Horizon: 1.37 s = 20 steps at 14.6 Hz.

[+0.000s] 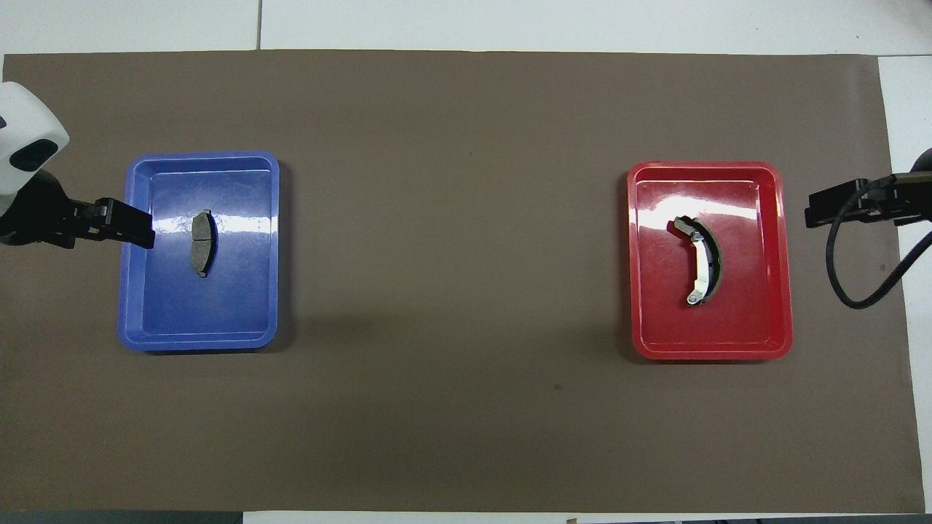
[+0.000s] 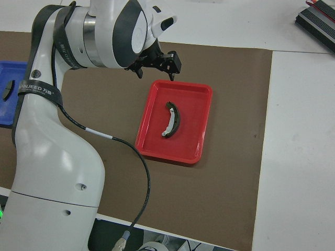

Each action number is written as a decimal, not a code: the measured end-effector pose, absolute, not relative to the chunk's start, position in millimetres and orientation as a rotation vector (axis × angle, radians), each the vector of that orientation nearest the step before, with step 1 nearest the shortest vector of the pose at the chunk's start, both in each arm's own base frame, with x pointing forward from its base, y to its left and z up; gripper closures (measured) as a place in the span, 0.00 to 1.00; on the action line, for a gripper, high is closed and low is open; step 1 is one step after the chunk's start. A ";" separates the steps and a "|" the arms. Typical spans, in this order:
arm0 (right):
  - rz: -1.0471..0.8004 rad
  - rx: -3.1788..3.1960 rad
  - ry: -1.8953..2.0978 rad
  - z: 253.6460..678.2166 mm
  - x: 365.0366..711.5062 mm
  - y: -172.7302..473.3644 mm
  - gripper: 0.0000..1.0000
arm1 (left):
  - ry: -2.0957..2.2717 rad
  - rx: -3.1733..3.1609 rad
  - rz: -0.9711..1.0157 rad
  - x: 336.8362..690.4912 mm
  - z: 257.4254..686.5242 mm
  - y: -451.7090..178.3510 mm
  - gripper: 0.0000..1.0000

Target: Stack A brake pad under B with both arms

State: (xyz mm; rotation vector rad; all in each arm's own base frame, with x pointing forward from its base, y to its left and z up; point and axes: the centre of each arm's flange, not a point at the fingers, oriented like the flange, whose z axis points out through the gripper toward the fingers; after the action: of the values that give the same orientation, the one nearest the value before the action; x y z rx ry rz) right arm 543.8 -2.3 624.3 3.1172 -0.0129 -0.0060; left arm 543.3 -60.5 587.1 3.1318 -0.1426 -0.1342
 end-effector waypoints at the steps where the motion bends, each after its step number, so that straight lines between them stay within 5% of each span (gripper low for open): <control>1: -0.006 3.117 -0.012 624.3 543.8 -2.3 0.00 | -0.143 3.132 -0.131 542.8 588.3 -60.5 0.00; 20: -0.003 3.117 -0.008 625.6 542.7 -2.6 0.00 | -0.142 3.131 -0.077 544.3 591.3 -60.7 0.00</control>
State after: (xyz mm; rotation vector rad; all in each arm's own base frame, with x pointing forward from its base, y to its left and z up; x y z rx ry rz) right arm 542.7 -2.6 625.6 3.1174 -0.0077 -0.0027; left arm 544.3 -60.7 591.3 3.1313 -0.1424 -0.0767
